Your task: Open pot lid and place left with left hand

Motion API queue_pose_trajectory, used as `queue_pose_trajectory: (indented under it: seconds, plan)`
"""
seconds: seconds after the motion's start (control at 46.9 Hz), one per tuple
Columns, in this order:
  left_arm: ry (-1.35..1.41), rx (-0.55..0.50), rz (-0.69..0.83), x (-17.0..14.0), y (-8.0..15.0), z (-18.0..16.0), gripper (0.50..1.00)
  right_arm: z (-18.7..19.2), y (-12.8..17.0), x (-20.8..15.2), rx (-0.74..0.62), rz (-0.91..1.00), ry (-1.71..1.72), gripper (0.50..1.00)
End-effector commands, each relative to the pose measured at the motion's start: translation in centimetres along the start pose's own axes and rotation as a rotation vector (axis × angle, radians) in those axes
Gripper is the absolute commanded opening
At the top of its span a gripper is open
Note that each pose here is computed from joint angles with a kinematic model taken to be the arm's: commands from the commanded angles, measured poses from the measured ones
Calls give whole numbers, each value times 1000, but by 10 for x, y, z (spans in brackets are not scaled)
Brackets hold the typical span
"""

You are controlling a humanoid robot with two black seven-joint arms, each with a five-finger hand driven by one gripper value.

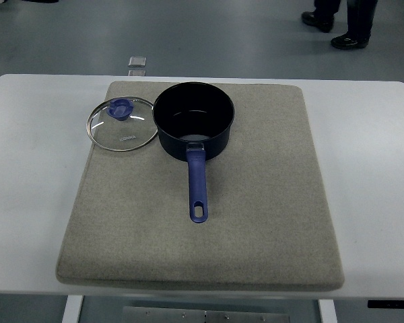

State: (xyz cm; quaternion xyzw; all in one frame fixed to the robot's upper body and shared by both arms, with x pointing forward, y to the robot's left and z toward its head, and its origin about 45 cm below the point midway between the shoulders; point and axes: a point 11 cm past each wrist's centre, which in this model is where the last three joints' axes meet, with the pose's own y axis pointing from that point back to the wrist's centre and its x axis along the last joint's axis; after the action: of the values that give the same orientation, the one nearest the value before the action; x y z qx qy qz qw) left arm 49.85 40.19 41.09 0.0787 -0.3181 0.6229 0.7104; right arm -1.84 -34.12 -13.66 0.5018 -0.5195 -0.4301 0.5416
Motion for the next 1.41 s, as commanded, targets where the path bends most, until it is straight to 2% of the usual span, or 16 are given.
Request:
queue_pose_trajectory:
  seconds: [0.0, 0.213, 0.512, 0.64, 1.003, 1.259, 1.387]
  plan:
    - [130, 17, 91, 13, 9, -10, 883, 0, 0, 0, 1, 0, 0, 917]
    - [399, 62, 256, 14, 30, -44, 883, 0, 0, 0, -1, 0, 0, 917]
    - [467, 162, 320, -59, 19, -85, 874, 0, 0, 0, -1, 0, 0, 917]
    - [494, 175, 314, -85, 13, -86, 874, 0, 0, 0, -1, 0, 0, 917]
    - [693, 134, 408, -80, 15, -87, 872, 0, 0, 0, -1, 0, 0, 917]
    - [783, 168, 335, -120, 29, -103, 870, 0, 0, 0, -1, 0, 0, 917]
    - [791, 179, 326, -128, 32, -106, 872, 0, 0, 0, -1, 0, 0, 917]
